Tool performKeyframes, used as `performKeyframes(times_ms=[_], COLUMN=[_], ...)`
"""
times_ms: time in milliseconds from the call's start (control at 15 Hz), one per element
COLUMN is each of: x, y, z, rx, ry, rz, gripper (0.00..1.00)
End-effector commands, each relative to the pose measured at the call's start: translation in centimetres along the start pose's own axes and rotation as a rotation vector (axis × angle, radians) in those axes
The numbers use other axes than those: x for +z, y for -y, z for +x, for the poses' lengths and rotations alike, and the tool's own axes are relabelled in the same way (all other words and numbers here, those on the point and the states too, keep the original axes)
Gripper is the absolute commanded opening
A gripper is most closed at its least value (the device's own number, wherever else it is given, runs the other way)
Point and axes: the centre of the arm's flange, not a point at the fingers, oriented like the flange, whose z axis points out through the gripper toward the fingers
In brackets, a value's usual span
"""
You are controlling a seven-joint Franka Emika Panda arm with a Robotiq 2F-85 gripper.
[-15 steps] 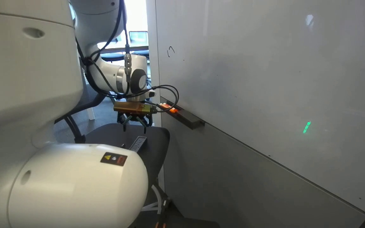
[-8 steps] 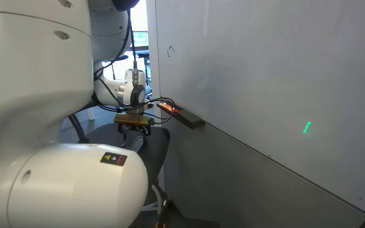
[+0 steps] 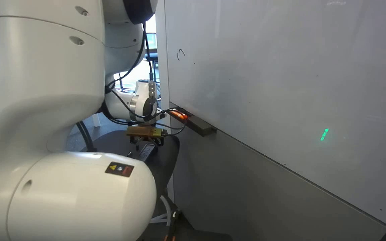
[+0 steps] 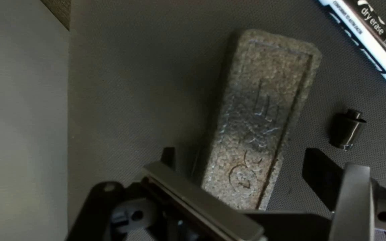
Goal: Use the eraser to wipe the whiteboard then pick up the marker.
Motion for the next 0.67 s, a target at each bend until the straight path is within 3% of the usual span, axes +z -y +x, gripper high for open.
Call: performKeyframes(times_ms=[0,333,600], x=[0.2,-1.4,-6.7], y=[0.1,1.0,3.7], z=[0.8,-0.1,-1.7], rx=[-0.007,-0.029,-0.128], ry=[-0.034,-0.021,-0.001], rz=[-0.009,-0.002,-0.028], gripper=[0.68,0.32,0.31])
